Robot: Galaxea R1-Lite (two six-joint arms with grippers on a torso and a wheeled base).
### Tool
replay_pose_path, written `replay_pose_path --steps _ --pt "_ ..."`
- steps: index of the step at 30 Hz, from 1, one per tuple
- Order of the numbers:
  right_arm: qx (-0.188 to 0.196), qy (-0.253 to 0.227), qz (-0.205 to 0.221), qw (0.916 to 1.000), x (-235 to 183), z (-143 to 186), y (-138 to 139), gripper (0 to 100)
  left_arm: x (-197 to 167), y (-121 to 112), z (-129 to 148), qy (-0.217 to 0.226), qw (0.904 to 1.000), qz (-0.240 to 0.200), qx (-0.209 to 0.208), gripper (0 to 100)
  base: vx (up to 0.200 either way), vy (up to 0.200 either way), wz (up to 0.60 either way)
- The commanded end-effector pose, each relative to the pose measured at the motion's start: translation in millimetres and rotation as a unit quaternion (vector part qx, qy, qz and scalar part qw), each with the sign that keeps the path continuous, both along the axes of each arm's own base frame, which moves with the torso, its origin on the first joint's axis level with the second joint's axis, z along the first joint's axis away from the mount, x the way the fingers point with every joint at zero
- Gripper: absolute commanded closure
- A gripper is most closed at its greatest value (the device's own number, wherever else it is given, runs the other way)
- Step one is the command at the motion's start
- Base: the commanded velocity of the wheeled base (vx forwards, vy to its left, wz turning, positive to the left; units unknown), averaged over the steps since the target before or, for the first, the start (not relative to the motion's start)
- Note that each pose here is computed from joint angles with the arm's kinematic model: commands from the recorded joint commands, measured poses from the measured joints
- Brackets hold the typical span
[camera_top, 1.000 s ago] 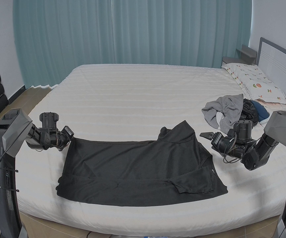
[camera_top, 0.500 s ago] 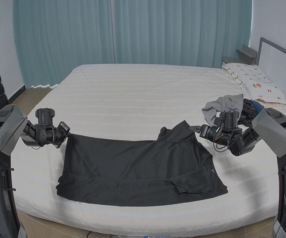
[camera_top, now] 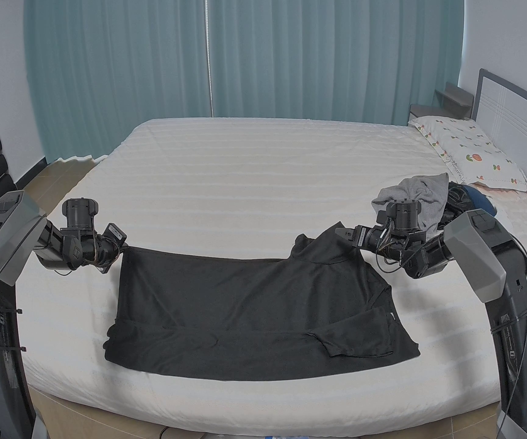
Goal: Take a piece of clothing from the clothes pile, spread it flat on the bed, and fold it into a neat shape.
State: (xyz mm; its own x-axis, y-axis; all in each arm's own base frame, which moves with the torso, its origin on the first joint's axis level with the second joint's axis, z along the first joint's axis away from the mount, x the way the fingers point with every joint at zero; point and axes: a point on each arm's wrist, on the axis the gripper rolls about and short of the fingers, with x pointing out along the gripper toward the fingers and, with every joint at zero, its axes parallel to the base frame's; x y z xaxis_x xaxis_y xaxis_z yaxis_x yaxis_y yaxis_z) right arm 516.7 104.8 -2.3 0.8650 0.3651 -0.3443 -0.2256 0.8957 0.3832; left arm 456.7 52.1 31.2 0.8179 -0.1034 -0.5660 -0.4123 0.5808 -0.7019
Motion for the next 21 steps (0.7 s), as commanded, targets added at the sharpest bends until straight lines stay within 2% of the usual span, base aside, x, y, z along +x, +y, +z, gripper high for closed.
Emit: replay_pose_path --steps 1,2,8,11,15,16,18,21 --pt "0.000 0.005 0.005 1.0000 5 -16 8 0 -1 0 1 0.000 1.0000 0.000 0.000 100 0.000 0.000 0.00" --pt "0.000 0.005 0.005 1.0000 5 -17 8 100 -1 0 1 0.000 1.0000 0.000 0.000 100 0.000 0.000 0.00" --pt "0.001 0.012 -0.001 0.9999 4 -17 3 100 -1 0 1 -0.001 1.0000 0.000 0.000 100 0.000 0.000 0.00" --pt "0.002 0.012 -0.003 0.9999 0 -6 1 100 -1 2 4 -0.004 1.0000 0.002 0.000 100 0.000 0.000 0.00" --pt "0.023 0.008 -0.009 0.9997 -5 11 1 100 -3 4 11 -0.009 0.9999 0.005 0.001 100 0.000 0.000 0.00" --pt "0.045 0.004 -0.016 0.9988 -6 25 1 100 -4 5 15 -0.014 0.9999 0.006 0.002 100 0.000 0.000 0.00" --pt "0.063 -0.002 -0.022 0.9978 -7 39 0 100 -7 4 18 -0.014 0.9999 0.006 0.003 100 0.000 0.000 0.00" --pt "0.073 -0.007 -0.032 0.9968 -8 49 -3 100 -9 4 22 -0.018 0.9998 0.006 0.003 100 0.000 0.000 0.00"
